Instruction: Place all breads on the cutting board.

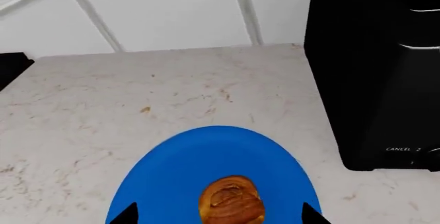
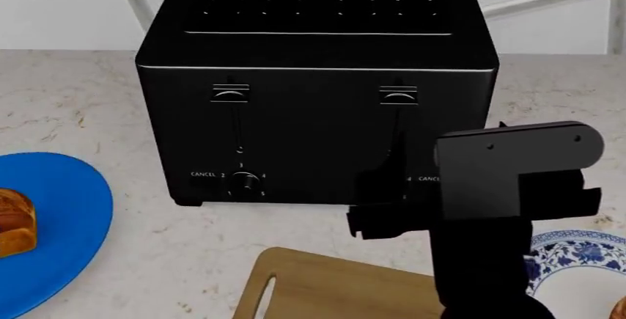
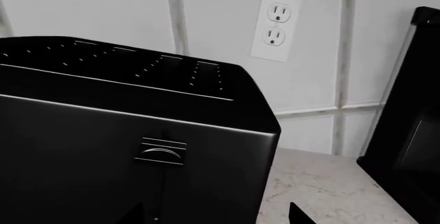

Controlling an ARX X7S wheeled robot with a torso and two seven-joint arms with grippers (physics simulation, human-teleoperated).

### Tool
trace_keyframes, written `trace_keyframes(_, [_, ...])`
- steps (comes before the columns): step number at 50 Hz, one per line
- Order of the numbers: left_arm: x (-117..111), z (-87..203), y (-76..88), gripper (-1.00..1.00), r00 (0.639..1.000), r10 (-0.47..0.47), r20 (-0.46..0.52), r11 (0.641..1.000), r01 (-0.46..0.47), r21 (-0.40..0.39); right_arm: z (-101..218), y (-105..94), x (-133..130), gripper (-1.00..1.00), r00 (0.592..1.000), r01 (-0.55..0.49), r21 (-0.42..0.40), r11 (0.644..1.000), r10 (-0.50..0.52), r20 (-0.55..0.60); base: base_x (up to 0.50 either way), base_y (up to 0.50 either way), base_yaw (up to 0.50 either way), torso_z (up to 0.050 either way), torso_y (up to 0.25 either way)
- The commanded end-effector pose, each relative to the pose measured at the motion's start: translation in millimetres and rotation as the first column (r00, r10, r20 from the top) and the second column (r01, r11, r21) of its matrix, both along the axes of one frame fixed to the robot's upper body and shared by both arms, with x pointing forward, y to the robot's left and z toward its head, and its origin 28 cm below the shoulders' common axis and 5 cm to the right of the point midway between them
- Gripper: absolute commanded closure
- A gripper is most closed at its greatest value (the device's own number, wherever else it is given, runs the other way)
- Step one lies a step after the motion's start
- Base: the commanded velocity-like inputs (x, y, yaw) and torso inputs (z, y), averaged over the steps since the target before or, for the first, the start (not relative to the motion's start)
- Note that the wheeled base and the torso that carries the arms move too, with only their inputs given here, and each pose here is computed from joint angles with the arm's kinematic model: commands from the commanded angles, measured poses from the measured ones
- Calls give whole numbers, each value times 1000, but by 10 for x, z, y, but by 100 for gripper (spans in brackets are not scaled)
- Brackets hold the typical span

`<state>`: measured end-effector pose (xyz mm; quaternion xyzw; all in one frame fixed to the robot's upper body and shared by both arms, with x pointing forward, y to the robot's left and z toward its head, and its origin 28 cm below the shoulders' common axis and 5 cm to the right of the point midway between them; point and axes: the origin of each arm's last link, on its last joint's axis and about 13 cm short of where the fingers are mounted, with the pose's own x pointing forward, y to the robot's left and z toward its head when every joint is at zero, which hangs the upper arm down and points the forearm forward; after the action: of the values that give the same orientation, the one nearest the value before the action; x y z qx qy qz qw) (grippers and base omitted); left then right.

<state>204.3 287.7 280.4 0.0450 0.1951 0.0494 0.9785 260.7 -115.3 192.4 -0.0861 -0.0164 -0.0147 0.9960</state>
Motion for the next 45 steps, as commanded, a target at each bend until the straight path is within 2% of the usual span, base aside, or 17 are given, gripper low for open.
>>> trace_keyframes(1, [3,-9,69,-100,999,32,-40,999,-33,-22,-1,20,7,-100,1000,-10,-4,1000,10,-2,0,0,0,0,0])
trace_keyframes(16, [145,-23,1,-100,997,-41,-62,998,39,-43,7,28,12,-100,1000,-15,-6,1000,15,-4,0,0,0,0,0])
trace_keyframes(21, [291,26,-54,-100,996,-31,-86,999,28,-42,-16,36,18,-100,1000,-23,-8,1000,23,-13,0,0,0,0,0])
trace_keyframes(26, [387,-121,-105,-100,992,-37,-124,999,32,-37,-24,40,34,-100,1000,-24,-7,1000,24,-16,0,0,0,0,0])
trace_keyframes(36, [421,-208,-128,-100,985,-40,-168,999,37,-24,-26,44,32,-100,1000,-27,-8,1000,27,-17,0,0,0,0,0])
trace_keyframes(37, [448,-94,-115,-100,984,-38,-173,999,34,-24,-30,43,31,-100,999,-27,-5,1000,27,-18,0,0,0,0,0])
trace_keyframes(39, [446,-234,-123,-100,984,-35,-174,999,31,-23,-33,43,32,-100,999,-26,-6,1000,26,-19,0,0,0,0,0])
trace_keyframes(45, [469,-260,-102,-100,985,-24,-172,1000,21,-15,-36,45,34,-100,999,-27,-7,1000,27,-20,0,0,0,0,0])
